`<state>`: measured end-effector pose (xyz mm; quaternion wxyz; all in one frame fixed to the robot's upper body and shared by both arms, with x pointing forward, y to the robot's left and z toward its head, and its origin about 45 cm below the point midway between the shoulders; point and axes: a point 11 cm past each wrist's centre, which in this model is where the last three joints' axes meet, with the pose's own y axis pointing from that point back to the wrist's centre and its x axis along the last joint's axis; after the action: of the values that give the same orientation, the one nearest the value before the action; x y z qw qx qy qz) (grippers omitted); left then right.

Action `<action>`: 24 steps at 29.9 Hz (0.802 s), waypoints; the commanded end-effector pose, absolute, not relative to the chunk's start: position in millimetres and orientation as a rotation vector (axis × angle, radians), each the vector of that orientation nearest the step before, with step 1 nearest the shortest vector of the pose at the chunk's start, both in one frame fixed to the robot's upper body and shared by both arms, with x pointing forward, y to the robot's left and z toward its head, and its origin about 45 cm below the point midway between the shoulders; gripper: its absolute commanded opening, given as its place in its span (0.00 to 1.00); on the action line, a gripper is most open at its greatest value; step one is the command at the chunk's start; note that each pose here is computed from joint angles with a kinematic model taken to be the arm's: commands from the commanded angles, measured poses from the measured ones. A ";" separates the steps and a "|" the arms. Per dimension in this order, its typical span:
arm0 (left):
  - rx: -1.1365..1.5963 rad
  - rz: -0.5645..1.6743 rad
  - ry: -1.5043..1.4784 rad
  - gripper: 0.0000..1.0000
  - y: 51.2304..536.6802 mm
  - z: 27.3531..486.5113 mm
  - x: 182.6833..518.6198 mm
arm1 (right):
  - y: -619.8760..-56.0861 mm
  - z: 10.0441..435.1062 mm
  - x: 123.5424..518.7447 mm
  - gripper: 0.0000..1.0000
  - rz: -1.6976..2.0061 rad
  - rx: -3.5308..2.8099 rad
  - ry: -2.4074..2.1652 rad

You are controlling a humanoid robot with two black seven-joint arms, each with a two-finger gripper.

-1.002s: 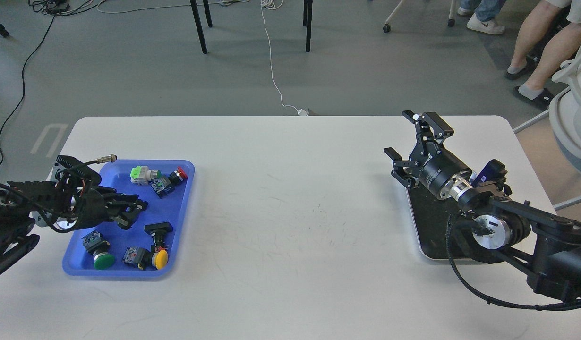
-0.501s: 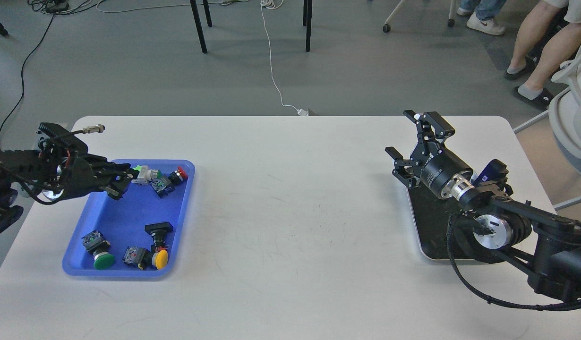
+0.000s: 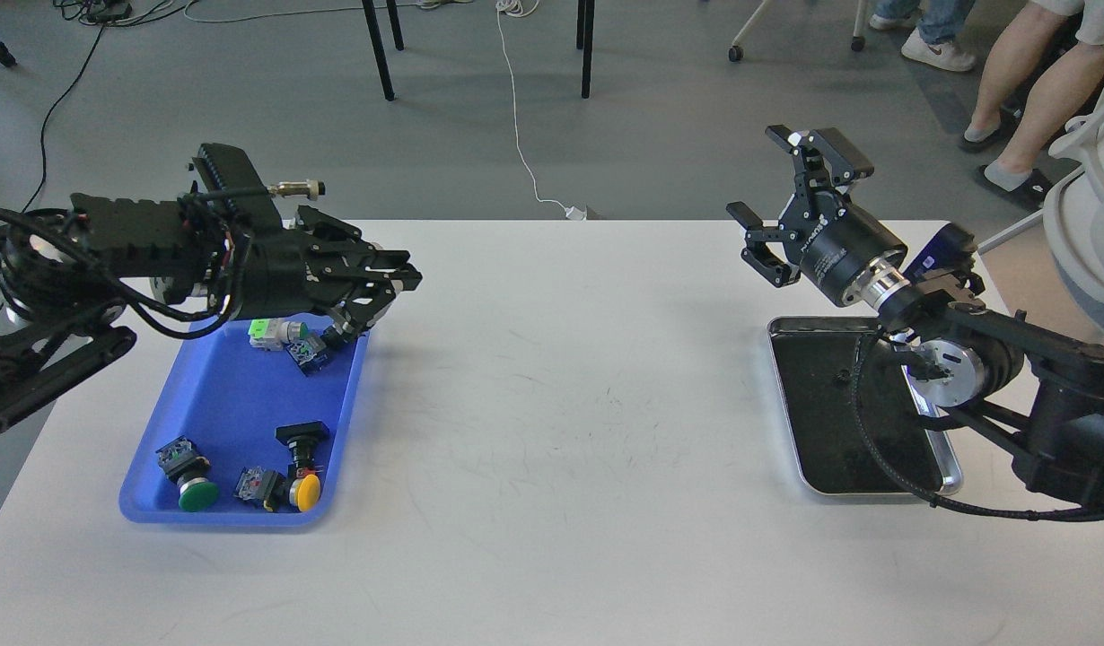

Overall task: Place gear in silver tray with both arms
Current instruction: 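Lift the gear and carry it toward the table center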

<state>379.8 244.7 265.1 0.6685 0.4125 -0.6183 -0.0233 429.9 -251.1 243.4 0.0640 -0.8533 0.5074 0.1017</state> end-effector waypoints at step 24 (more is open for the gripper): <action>0.668 -0.386 -1.226 0.19 6.7 157.5 334.5 | -216.9 310.9 457.5 0.97 0.038 -2.725 1.409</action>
<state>340.6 20.8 161.4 0.7498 0.3104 -0.5605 -0.1651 458.5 -216.6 316.3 0.0456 -0.8871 0.4593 0.0111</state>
